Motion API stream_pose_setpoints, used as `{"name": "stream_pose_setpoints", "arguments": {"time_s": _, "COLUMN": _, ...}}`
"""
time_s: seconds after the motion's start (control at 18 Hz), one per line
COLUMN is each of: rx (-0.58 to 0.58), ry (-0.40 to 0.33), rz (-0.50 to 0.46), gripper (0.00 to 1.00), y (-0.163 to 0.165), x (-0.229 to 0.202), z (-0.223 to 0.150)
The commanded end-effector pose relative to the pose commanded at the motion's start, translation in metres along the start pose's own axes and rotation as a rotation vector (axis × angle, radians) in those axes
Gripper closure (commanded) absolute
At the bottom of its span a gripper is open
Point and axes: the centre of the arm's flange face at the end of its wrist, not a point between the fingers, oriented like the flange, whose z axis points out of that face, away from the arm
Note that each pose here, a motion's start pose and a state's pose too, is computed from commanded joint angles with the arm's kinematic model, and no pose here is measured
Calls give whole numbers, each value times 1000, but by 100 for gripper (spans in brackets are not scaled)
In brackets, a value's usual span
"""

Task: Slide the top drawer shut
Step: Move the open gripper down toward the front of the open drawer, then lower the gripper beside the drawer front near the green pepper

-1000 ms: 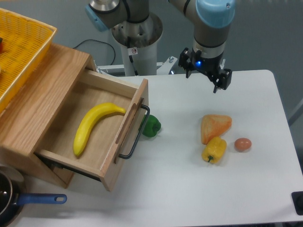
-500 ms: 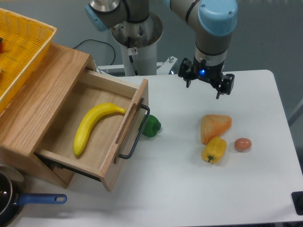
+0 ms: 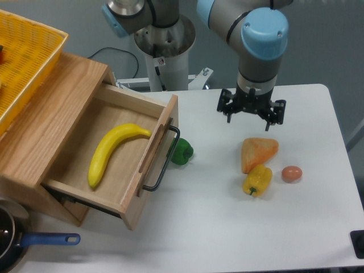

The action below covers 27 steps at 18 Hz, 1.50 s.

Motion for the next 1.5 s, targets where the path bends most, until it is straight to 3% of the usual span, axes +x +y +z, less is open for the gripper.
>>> {"name": "stream_pose_setpoints", "arguments": {"time_s": 0.17, "rx": 59, "ry": 13, "rz": -53, "gripper": 0, "y": -10, "x": 6, "z": -4}}
{"name": "stream_pose_setpoints", "arguments": {"time_s": 0.72, "rx": 116, "ry": 11, "rz": -75, "gripper": 0, "y": -43, "x": 42, "z": -3}}
{"name": "stream_pose_setpoints", "arguments": {"time_s": 1.5, "rx": 94, "ry": 25, "rz": -21, "gripper": 0, "y": -57, "x": 81, "z": 6}}
